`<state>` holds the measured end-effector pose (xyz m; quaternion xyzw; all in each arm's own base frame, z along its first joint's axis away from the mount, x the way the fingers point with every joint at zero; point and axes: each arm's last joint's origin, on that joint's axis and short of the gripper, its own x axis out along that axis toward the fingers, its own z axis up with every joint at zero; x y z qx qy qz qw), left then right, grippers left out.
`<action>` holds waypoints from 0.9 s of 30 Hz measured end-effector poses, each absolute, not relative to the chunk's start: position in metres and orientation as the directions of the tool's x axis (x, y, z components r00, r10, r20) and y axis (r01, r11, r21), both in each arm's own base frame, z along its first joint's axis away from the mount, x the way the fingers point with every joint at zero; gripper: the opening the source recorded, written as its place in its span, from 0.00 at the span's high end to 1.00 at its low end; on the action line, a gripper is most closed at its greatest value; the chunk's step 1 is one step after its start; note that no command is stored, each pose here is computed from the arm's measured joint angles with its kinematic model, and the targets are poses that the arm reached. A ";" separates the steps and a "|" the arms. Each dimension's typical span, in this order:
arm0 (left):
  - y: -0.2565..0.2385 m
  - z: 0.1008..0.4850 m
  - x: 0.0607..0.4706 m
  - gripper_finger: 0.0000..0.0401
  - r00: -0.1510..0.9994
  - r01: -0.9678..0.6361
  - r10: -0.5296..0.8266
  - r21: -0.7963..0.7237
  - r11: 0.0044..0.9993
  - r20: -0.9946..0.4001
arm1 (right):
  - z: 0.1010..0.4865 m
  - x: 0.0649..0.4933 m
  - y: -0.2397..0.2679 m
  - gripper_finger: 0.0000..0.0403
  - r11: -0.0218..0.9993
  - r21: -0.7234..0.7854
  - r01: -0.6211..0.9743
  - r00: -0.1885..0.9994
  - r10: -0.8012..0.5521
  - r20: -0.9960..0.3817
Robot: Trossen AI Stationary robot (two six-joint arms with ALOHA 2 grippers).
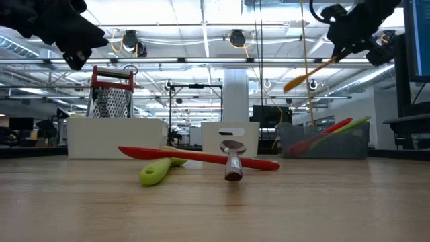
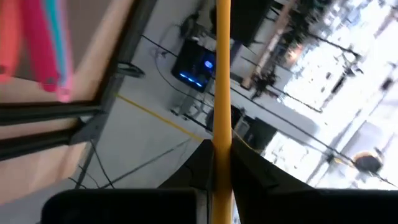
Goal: Pick & Place Kitchen Items
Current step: Put the yellow spatula into the black bin
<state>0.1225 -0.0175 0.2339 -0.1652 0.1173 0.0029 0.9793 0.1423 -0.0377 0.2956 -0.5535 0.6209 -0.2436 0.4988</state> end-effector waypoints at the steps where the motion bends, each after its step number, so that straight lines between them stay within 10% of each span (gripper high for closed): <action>1: -0.017 0.234 0.122 0.79 0.972 -0.051 -0.027 -0.321 0.946 -0.233 | 0.293 0.142 -0.038 0.94 0.279 -0.846 -0.454 0.112 -0.924 -0.365; 27: -0.016 0.233 0.122 0.79 0.970 -0.080 0.001 -0.317 0.945 -0.241 | 0.203 0.158 -0.047 0.92 0.260 -0.775 -0.576 0.225 -0.861 -0.456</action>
